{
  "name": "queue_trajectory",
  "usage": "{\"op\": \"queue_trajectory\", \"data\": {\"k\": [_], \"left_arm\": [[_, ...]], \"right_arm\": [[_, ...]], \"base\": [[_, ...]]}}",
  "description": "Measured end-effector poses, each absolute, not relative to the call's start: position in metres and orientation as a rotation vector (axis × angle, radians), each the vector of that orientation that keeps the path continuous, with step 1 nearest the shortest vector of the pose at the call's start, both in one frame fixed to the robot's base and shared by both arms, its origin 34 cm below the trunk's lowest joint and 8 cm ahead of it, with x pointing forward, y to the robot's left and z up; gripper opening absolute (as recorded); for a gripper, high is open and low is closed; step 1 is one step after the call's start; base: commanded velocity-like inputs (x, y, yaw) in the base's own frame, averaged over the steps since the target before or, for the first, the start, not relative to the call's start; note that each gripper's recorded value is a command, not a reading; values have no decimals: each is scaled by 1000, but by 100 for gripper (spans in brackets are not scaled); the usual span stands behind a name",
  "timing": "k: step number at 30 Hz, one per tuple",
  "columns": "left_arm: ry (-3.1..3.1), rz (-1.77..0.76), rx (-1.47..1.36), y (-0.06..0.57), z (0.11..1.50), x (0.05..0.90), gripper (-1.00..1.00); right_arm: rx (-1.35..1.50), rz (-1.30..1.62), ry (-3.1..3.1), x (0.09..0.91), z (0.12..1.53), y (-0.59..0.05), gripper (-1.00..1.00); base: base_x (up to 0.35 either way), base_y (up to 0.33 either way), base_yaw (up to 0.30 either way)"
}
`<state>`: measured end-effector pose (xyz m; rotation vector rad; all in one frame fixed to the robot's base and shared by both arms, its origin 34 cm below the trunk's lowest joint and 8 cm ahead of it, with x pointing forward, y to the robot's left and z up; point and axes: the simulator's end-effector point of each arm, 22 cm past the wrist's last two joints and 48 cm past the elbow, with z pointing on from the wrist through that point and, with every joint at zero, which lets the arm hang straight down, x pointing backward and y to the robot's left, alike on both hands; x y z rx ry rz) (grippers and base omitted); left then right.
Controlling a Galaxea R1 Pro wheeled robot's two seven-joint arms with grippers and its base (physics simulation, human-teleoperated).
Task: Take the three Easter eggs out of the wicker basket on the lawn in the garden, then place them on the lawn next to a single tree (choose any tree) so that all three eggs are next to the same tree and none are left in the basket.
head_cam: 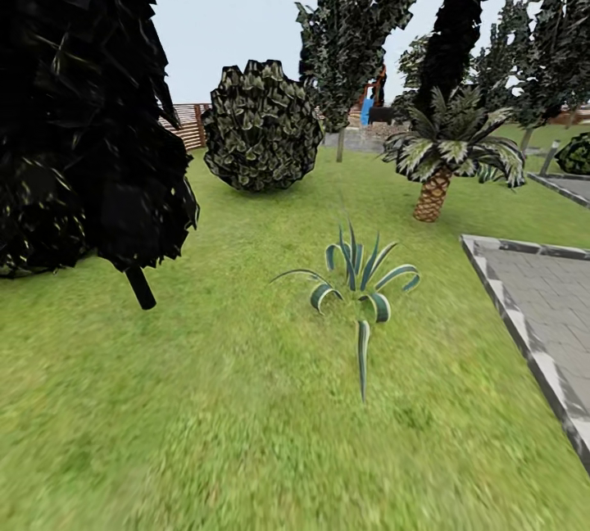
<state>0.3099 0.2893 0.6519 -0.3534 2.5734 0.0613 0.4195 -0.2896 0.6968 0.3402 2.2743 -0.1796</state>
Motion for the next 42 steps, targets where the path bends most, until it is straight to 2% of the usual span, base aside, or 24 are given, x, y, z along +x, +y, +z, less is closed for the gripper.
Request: {"op": "queue_trajectory", "data": {"k": [6,29,42], "left_arm": [[2573,60,-353,289,652,310,100],[2574,62,-352,290,652,310,100],[2575,58,-354,287,652,310,100]], "right_arm": [[221,-157,2280,424,698,-278,100],[214,-164,2277,425,699,-282,100],[214,-165,2276,425,699,-282,100]], "base": [[301,216,4],[291,212,0],[317,54,0]]}}
